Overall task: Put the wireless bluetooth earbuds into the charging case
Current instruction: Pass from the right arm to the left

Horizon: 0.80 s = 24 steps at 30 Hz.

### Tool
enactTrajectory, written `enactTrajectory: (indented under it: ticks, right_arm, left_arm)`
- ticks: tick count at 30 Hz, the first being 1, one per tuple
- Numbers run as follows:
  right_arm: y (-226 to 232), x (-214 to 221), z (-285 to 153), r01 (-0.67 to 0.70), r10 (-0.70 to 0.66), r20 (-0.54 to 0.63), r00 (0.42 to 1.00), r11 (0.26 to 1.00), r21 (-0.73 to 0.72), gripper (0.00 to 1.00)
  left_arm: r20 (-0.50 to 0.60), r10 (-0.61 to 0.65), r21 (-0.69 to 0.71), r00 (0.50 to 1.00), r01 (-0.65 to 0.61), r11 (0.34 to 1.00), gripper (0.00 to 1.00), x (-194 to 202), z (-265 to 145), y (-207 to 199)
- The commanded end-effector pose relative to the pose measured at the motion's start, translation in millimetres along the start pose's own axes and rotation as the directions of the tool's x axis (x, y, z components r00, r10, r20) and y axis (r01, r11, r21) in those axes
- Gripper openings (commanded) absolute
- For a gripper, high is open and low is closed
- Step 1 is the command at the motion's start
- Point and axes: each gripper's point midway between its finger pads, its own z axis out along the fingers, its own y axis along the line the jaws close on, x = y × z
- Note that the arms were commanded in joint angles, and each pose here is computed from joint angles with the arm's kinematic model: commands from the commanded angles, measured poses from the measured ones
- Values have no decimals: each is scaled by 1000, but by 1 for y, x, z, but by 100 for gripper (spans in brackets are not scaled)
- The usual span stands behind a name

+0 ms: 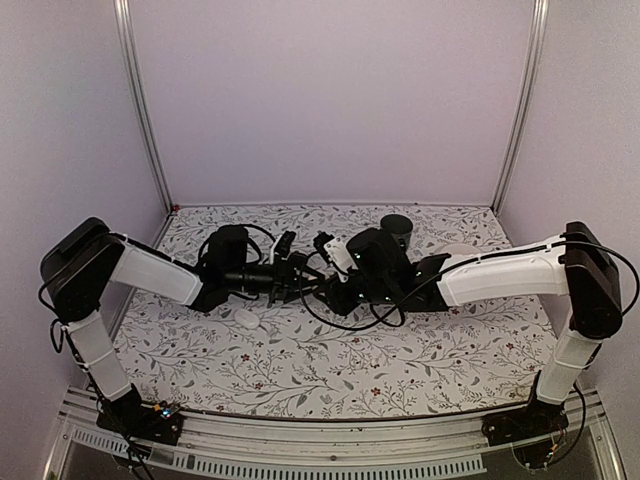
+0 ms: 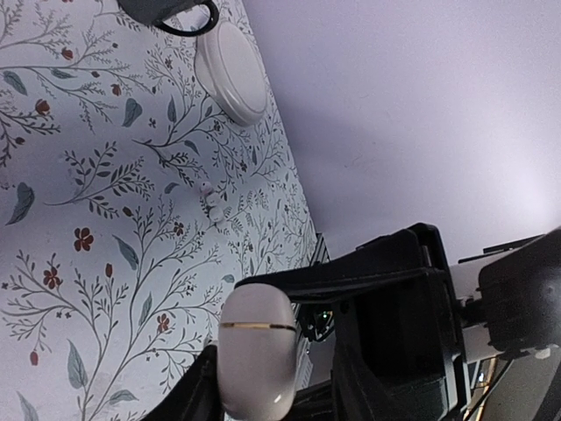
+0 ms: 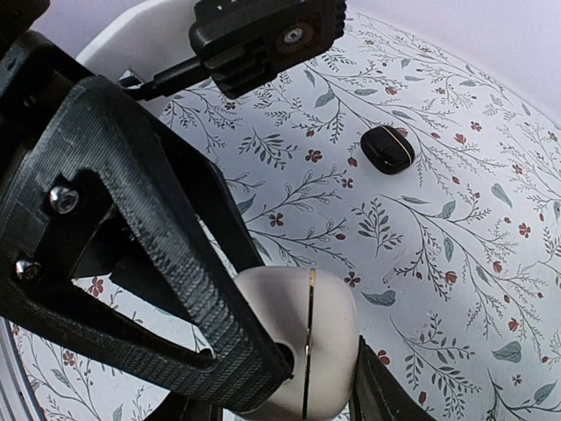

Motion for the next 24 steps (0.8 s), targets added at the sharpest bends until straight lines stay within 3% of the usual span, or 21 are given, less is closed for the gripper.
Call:
enactTrajectory:
  ticks: [1, 4, 11, 19, 24]
  right_arm:
    - [-1, -11, -9, -1, 1, 37, 999, 1000, 16, 34]
    - [-1, -12, -9, 0, 0, 39, 999, 1000, 18, 34]
    - [-1, -12, -10, -1, 0, 36, 999, 1000, 16, 37]
    - [7, -17, -28, -56, 58, 22, 998, 994, -90, 82]
    - [4, -24, -56, -112, 119, 41, 992, 982, -154, 91]
  left_arm:
    - [-18, 25, 45, 1000, -24, 999, 45, 1, 5, -13]
    - [-22, 23, 51, 1000, -22, 998, 40, 1, 5, -15]
    - [-28, 27, 70, 999, -25, 997, 0, 1, 7, -17]
    - [1, 217, 90, 976, -216, 972, 0, -13, 5, -36]
    - [33, 360, 77, 932, -362, 929, 0, -27, 0, -51]
